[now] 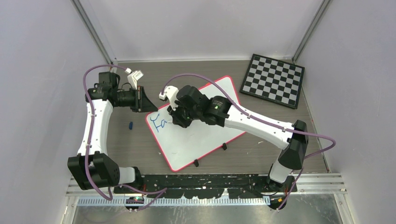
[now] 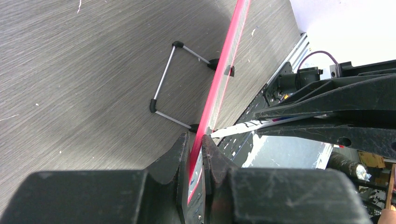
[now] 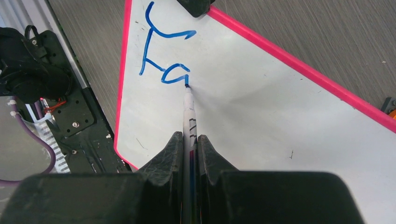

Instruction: Write a sentence on the whiteboard

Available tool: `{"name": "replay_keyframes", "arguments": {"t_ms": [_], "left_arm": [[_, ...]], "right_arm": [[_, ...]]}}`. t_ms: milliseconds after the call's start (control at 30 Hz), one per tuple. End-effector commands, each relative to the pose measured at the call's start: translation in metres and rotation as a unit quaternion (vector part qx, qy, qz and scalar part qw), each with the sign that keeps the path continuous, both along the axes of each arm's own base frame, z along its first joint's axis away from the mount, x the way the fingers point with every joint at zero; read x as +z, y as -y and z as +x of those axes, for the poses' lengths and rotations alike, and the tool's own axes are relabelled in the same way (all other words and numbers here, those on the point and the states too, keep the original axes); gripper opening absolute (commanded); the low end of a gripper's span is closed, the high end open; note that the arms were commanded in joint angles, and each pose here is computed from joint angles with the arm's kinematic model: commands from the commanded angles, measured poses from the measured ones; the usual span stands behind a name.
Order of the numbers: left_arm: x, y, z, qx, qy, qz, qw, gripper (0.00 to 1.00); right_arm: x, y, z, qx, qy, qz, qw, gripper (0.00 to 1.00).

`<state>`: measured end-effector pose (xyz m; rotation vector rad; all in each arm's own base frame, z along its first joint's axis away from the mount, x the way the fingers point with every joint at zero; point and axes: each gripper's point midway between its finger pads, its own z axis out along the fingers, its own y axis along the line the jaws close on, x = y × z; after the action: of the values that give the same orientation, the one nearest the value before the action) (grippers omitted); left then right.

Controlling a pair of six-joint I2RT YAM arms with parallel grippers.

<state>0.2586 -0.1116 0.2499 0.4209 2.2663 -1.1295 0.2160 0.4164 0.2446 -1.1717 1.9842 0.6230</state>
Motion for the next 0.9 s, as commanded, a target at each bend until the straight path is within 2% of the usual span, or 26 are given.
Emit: {"name": "replay_keyframes", "arguments": {"t_ms": [0, 167, 500, 867], "left_arm": [[0.001, 0.005, -0.01, -0.003, -0.014, -0.008, 1.0, 0.0], [0.002, 0.006, -0.011, -0.004, -0.013, -0.008, 1.0, 0.0], [0.003, 0.007, -0.011, -0.007, -0.013, -0.008, 1.0, 0.0], [0.003, 0.007, -0.011, -0.008, -0.012, -0.008, 1.0, 0.0]], "right_arm": [[0.004, 0.011, 0.008, -0.018, 0.019, -0.002, 1.0, 0.0], [0.008, 0.01, 0.001, -0.001, 0.013, 0.002, 1.0, 0.0], [0.051, 0.01, -0.003, 0.01, 0.027, 0.038, 0.999, 0.0], [0.039, -0.001, 0.009, -0.001, 0.034, 0.027, 0.999, 0.0]]}}
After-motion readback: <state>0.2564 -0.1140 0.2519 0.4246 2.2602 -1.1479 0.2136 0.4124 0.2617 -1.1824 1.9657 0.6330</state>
